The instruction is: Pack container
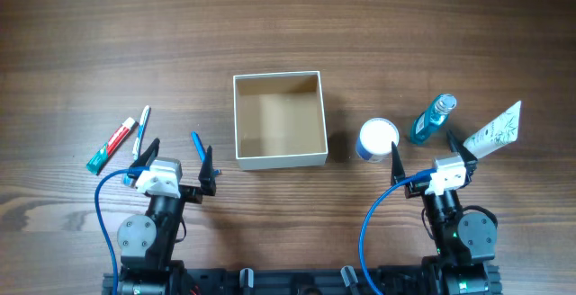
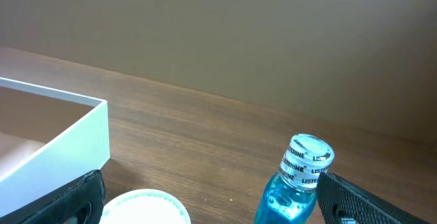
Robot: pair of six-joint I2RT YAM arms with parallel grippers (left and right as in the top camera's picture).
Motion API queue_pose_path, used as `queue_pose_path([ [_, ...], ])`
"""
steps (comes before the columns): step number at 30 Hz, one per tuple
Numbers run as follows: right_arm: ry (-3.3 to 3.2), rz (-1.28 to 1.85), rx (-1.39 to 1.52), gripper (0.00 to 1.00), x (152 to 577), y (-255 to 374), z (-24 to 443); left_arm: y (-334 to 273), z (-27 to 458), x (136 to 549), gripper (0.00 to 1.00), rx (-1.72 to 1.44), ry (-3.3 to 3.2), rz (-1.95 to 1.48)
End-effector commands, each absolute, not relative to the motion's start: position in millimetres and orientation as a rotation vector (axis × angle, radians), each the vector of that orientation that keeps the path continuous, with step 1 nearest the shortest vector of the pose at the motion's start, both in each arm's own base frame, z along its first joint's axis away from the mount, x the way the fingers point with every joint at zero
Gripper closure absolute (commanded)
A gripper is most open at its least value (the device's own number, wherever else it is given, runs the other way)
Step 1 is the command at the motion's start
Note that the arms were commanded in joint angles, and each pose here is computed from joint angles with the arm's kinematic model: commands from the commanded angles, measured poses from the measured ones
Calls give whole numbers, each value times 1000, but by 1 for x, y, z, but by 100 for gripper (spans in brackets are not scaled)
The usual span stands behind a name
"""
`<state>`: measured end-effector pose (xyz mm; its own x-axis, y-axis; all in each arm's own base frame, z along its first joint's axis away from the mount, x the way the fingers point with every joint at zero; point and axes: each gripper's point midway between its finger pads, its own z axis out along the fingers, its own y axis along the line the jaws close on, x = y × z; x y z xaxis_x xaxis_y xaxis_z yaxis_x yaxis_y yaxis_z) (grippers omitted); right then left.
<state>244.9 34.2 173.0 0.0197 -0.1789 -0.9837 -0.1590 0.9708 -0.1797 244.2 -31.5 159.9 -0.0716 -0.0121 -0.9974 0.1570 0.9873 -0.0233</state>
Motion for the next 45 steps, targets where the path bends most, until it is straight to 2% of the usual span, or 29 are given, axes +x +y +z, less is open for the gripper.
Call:
queue_pose_path([
  [1,1548,-10,-277,0,244,36,175,-32,158,244,0,129,1636,-126],
  [40,1547,-3,-278,0,244,37,175,-32,159,244,0,129,1633,-126],
  [42,1532,38,-303,0,243,44,177,-31,159,244,0,126,1632,-122],
  [45,1570,218,-175,0,242,49,174,-31,158,244,0,125,1636,-123],
])
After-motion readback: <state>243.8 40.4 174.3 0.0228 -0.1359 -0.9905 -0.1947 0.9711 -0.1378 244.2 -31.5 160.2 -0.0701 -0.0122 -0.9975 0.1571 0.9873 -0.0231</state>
